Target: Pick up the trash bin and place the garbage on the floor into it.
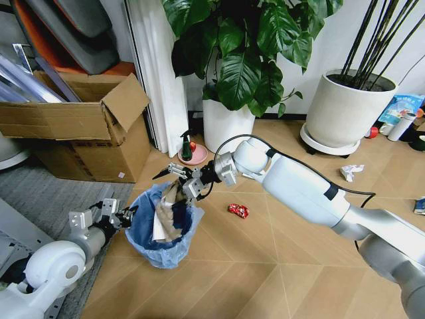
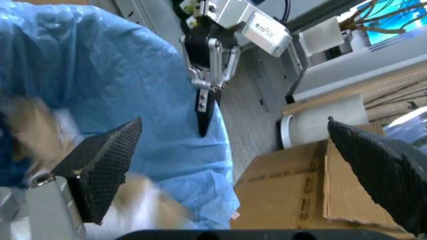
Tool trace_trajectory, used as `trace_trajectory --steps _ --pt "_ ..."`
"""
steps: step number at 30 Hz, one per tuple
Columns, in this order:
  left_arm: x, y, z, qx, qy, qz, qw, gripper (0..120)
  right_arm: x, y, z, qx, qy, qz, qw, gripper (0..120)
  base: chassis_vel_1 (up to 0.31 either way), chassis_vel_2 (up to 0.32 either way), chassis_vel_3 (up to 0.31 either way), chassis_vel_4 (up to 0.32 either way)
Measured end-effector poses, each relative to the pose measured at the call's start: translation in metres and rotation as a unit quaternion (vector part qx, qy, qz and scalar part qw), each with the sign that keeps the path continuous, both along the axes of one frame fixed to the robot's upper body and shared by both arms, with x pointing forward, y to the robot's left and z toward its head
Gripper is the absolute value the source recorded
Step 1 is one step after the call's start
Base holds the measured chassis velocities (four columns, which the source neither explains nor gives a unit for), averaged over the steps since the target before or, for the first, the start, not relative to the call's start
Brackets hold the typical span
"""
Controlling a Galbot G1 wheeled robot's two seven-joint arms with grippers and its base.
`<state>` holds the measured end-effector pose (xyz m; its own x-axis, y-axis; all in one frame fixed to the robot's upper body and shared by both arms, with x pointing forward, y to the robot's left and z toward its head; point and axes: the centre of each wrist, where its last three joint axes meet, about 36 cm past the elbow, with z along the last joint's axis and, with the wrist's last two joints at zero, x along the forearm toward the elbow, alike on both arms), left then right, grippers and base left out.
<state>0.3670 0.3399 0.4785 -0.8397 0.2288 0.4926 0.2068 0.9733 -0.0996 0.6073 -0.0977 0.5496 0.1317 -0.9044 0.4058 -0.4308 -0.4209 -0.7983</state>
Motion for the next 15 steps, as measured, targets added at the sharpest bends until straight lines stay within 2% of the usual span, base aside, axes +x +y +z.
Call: trace_trajectory --steps 4,7,8,11,12,14,15 --pt "0.000 0.001 -0.001 0.001 0.000 0.001 1.0000 0 0.003 -0.003 -0.001 0.006 0.008 -0.006 1.000 100 0.000 0.000 0.000 0.000" --pt "0.000 0.002 -0.002 0.002 -0.001 0.007 1.0000 0 0.009 -0.032 -0.013 0.037 0.040 -0.082 0.995 100 0.000 0.000 0.000 0.000" --pt "0.000 0.002 -0.002 0.002 -0.001 0.007 1.0000 0 0.009 -0.032 -0.013 0.037 0.040 -0.082 0.995 100 0.000 0.000 0.000 0.000" --pt "-0.001 0.003 -0.002 -0.004 -0.008 0.015 0.9999 0 0.020 -0.091 -0.045 0.105 0.111 -0.231 0.961 100 0.000 0.000 0.000 0.000" --pt "-0.001 0.003 -0.002 -0.004 -0.008 0.015 0.9999 0 0.020 -0.091 -0.045 0.105 0.111 -0.231 0.961 100 0.000 0.000 0.000 0.000" --pt "-0.001 0.002 0.000 -0.006 -0.013 0.016 0.9998 0 0.005 -0.131 -0.096 0.157 0.180 -0.343 0.909 100 0.000 0.000 0.000 0.000" --pt "-0.001 0.001 0.000 -0.006 -0.015 0.016 0.9997 0 -0.009 -0.148 -0.121 0.180 0.205 -0.394 0.878 100 0.000 0.000 0.000 0.000"
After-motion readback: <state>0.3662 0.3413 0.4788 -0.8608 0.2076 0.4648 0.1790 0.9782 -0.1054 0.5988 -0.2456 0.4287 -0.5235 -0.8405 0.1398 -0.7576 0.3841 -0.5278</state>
